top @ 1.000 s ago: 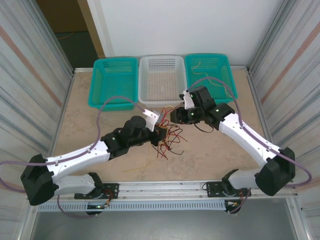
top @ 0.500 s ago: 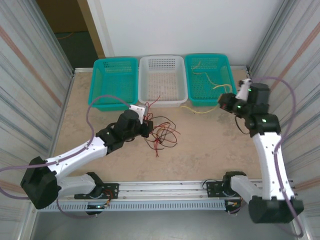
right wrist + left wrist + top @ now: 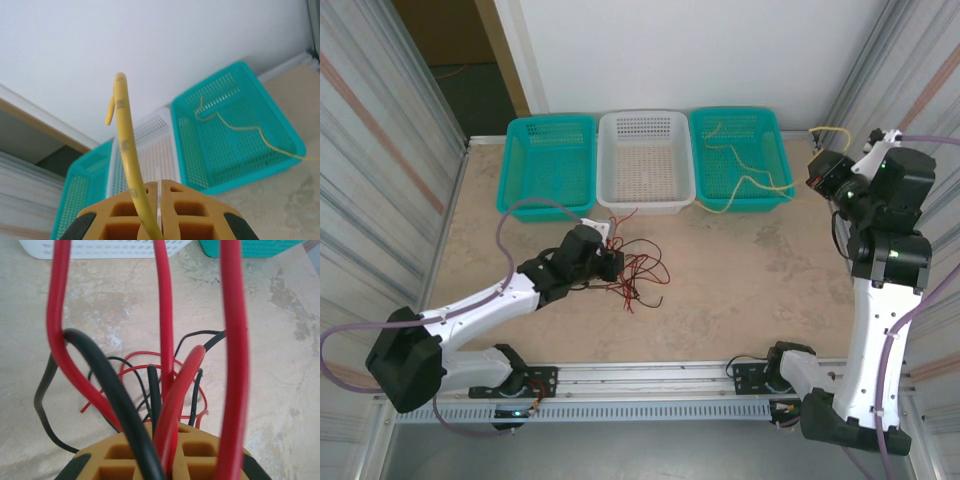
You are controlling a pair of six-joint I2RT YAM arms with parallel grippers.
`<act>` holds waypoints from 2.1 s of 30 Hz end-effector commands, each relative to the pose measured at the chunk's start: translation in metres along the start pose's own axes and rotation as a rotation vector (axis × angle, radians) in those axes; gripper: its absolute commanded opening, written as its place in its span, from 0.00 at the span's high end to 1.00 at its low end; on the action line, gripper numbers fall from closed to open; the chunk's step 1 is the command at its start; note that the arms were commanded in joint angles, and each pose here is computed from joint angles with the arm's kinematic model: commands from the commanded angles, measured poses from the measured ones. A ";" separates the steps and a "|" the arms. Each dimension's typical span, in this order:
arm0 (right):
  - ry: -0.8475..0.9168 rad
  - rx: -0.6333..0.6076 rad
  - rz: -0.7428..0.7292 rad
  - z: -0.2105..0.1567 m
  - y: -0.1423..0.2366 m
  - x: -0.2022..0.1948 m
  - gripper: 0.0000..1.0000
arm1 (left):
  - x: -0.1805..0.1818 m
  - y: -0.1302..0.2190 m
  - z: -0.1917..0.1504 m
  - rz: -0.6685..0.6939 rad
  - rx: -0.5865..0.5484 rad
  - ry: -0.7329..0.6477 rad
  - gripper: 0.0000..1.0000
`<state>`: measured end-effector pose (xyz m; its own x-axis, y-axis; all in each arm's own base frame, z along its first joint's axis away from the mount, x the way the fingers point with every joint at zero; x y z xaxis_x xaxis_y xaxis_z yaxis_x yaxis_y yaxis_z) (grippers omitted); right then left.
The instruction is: Untangle the cables
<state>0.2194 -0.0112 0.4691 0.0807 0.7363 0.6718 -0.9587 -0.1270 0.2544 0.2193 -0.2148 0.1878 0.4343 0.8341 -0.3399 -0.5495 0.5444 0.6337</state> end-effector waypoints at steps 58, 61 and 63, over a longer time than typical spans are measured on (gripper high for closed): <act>-0.058 0.225 -0.308 -0.070 -0.241 -0.100 0.44 | 0.011 0.042 0.019 0.072 0.075 0.128 0.06; -0.030 0.280 -0.348 -0.084 -0.213 -0.100 0.38 | 0.012 0.045 0.016 0.090 0.103 0.135 0.07; -0.004 0.300 -0.346 -0.090 -0.196 -0.095 0.37 | 0.015 0.048 0.012 0.111 0.123 0.138 0.08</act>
<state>0.4071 -0.0008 0.2640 0.4253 0.7274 0.5385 -0.7383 -0.0653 0.6713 0.2122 -0.1830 0.2178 0.3009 0.8884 -0.3467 -0.5125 0.4572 0.7268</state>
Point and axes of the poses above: each hand's point on the last joint's axis, 136 mm out from that joint toward the fingers, its own y axis back along the fingers, its own x axis along the line the jaws close on, z = x × y, the point moved 7 cm from there along y, back along the fingers, and after that the axes turned 6 degrees about -y, right-handed, at the moved point
